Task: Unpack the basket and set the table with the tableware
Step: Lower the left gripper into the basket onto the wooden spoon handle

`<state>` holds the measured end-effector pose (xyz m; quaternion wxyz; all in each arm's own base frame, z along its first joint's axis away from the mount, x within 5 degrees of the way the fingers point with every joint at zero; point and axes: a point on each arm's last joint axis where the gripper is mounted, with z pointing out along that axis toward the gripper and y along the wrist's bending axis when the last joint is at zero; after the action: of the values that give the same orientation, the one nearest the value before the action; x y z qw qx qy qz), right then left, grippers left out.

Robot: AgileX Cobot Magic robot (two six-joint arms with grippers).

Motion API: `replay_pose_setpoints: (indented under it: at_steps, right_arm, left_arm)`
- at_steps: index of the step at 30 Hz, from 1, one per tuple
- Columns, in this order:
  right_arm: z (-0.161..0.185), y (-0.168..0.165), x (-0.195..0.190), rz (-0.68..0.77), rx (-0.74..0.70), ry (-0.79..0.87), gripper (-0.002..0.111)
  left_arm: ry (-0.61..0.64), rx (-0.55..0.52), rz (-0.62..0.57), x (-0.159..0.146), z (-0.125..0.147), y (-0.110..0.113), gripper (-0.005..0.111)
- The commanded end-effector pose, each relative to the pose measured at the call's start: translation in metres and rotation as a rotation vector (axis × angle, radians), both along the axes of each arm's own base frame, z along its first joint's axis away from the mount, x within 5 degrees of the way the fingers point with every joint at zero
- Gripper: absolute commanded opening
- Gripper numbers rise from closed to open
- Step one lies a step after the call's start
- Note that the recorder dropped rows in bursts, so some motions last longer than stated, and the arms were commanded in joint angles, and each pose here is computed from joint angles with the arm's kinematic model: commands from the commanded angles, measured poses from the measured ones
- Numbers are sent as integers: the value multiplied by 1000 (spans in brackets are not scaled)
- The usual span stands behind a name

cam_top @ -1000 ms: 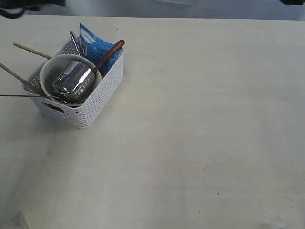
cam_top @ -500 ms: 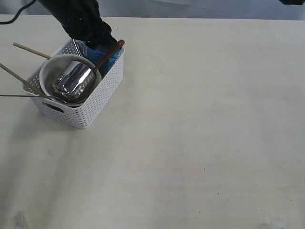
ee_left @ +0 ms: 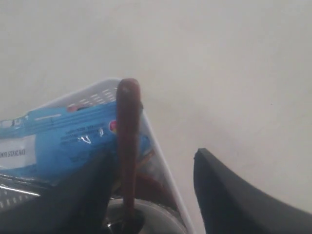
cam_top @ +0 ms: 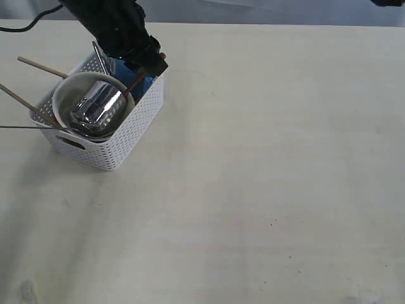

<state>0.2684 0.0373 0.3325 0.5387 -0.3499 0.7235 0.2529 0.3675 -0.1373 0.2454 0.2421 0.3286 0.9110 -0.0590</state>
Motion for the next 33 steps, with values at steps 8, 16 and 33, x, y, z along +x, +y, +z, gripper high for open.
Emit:
replay_pose_setpoints:
  at_steps: [8,16,33]
  right_arm:
    - [1,-1,0,-4,9,2,51]
    - [1,-1,0,-4,9,2,51]
    - [1,-1,0,-4,9,2,51]
  left_arm:
    - [13,-8,48,11,-10,11,49]
    - [41,-2,53,19,-33,9,49]
    - [22,-5,60,22,-36,9,12]
